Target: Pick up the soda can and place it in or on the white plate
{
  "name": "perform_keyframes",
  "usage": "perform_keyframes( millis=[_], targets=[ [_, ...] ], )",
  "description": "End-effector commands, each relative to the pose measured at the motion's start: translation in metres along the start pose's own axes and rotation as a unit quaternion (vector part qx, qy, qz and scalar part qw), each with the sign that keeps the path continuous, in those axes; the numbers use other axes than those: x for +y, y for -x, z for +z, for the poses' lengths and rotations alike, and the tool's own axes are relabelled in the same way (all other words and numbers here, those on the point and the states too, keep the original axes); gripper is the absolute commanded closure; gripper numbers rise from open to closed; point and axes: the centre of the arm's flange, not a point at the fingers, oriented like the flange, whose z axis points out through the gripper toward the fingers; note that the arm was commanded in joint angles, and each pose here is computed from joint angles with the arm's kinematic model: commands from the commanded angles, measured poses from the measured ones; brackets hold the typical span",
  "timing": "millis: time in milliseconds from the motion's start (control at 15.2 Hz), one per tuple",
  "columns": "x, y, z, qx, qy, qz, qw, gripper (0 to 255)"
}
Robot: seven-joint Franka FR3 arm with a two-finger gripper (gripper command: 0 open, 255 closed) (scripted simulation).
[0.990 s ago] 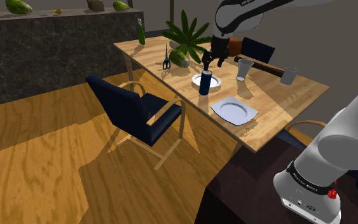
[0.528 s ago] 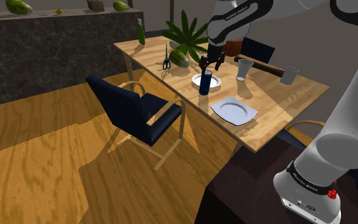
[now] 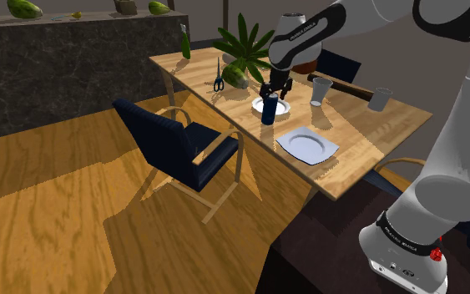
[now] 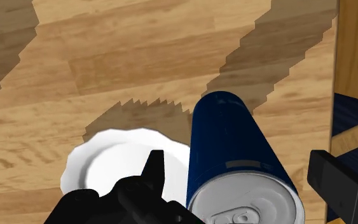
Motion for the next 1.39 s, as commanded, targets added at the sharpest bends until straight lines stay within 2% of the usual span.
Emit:
perform_keyframes(
  millis=[0, 396, 462, 1056, 1320],
  targets=[
    [-0.001, 0.0, 0.004, 0.0, 0.0, 0.0, 1.0, 0],
    [-0.001, 0.0, 0.004, 0.0, 0.0, 0.0, 1.0, 0],
    [-0.001, 0.0, 0.004, 0.0, 0.0, 0.0, 1.0, 255],
    [-0.001, 0.0, 0.004, 0.0, 0.0, 0.0, 1.0, 255],
    [0.0, -0.003, -0.017, 0.0, 0.0, 0.0, 1.0, 255]
  ],
)
